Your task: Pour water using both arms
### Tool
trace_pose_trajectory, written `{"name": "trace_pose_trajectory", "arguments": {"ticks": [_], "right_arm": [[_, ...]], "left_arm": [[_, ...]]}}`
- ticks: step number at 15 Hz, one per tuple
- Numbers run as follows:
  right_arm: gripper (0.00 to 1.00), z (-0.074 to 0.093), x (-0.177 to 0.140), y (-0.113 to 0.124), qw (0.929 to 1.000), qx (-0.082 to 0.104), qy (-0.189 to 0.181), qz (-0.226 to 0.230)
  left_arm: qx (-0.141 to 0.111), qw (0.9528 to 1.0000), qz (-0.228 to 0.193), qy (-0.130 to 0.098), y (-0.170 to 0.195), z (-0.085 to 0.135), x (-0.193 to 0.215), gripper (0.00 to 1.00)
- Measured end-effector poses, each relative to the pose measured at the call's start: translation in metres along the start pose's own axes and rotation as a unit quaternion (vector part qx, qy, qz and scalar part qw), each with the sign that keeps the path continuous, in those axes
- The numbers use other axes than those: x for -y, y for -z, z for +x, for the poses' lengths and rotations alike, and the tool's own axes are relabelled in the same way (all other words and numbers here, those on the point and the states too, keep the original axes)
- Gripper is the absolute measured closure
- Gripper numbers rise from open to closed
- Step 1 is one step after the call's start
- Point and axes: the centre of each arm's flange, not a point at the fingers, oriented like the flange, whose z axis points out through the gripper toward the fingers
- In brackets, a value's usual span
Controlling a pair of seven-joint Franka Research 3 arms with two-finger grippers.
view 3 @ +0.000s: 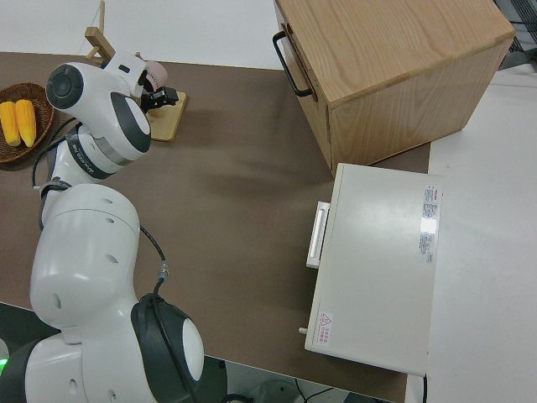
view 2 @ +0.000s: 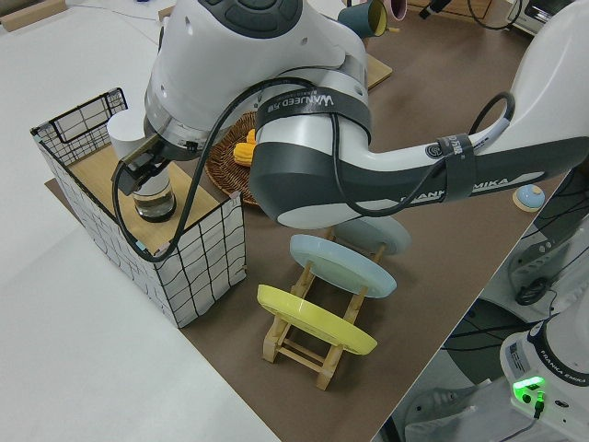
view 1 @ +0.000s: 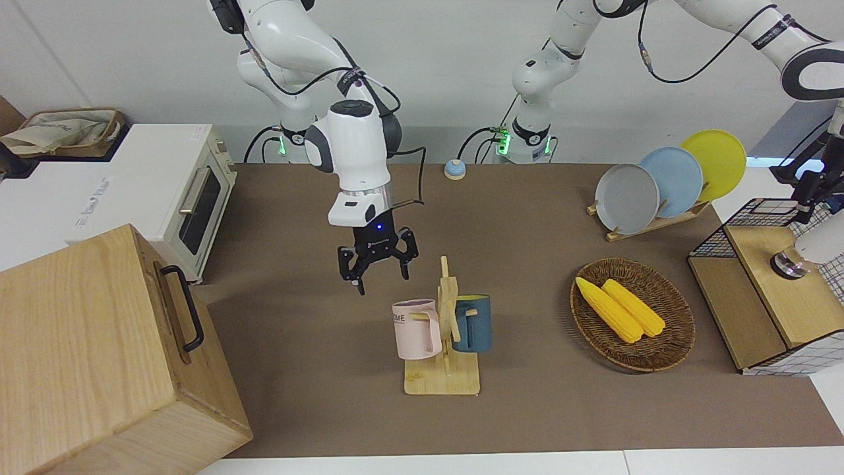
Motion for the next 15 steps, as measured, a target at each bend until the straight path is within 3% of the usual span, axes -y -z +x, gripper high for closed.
{"name": "trace_pose_trajectory", "arguments": {"ticks": [4,8,9,13,15], "right_arm": [[0.01,0.015,-0.004,-0.003,0.9999,-0.012,-0.001,0.002],[0.07,0.018,-0.006,-0.012,0.9997,-0.012,0.019,-0.001],[0.15,0.021,-0.007,-0.013,0.9997,-0.014,0.021,-0.001],[0.20,0.031,-0.012,-0.017,0.9995,-0.023,0.021,-0.001],[0.37,0.036,-0.014,-0.018,0.9994,-0.028,0.019,0.000]], "left_arm": [[-0.009,0.9999,-0.003,-0.001,-0.010,-0.005,0.008,0.00],[-0.042,0.9990,-0.011,-0.012,-0.023,-0.007,0.013,0.00],[-0.049,0.9985,-0.014,-0.017,-0.028,-0.009,0.015,0.00],[-0.061,0.9979,-0.008,-0.020,-0.044,-0.015,0.020,0.00],[-0.070,0.9975,0.002,-0.015,-0.053,-0.019,0.017,0.00]]}}
